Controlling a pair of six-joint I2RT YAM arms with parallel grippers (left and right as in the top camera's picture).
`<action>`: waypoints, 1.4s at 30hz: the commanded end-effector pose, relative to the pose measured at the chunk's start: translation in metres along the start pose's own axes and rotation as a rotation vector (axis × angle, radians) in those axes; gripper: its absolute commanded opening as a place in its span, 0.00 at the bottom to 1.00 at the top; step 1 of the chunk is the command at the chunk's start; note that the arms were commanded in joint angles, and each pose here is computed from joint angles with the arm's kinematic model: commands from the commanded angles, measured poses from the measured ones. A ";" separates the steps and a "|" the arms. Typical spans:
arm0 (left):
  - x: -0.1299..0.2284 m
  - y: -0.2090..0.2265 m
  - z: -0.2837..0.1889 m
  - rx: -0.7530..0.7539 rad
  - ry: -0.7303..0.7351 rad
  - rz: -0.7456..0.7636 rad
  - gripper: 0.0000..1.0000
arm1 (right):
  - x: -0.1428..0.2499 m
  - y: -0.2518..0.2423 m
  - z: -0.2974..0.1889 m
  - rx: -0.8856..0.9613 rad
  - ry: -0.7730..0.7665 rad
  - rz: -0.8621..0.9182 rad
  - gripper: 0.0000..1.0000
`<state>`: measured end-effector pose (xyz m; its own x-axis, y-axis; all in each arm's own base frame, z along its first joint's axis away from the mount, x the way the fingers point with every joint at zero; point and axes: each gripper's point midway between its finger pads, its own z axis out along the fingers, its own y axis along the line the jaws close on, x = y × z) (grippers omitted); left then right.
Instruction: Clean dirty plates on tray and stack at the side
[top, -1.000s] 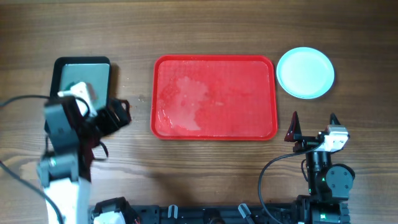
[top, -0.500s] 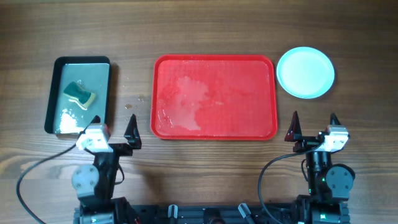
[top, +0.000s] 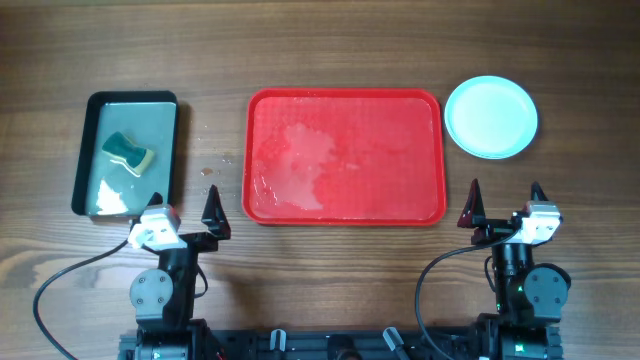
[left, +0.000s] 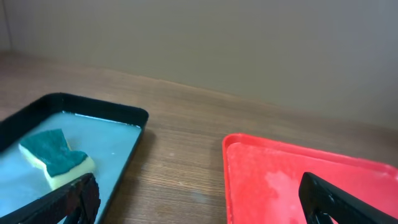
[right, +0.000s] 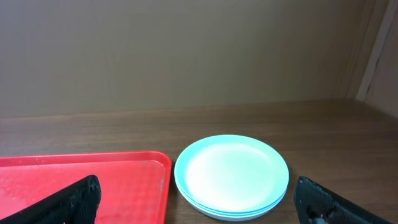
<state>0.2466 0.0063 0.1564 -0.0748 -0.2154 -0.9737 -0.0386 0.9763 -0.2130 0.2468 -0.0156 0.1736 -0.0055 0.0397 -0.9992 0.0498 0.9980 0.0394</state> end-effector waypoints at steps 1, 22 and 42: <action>0.001 0.002 0.000 -0.002 0.001 0.063 1.00 | -0.002 0.000 -0.001 0.000 -0.010 -0.010 1.00; 0.001 0.002 0.000 0.000 0.001 0.164 1.00 | -0.002 0.000 -0.001 0.000 -0.010 -0.011 1.00; 0.001 0.002 0.000 -0.001 0.002 0.163 1.00 | -0.002 0.000 -0.001 0.000 -0.011 -0.010 1.00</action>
<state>0.2466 0.0090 0.1564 -0.0789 -0.0724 -0.9943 -0.0372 0.9969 -0.0696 0.2468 -0.0156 0.1736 -0.0055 0.0397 -0.9992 0.0498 0.9980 0.0394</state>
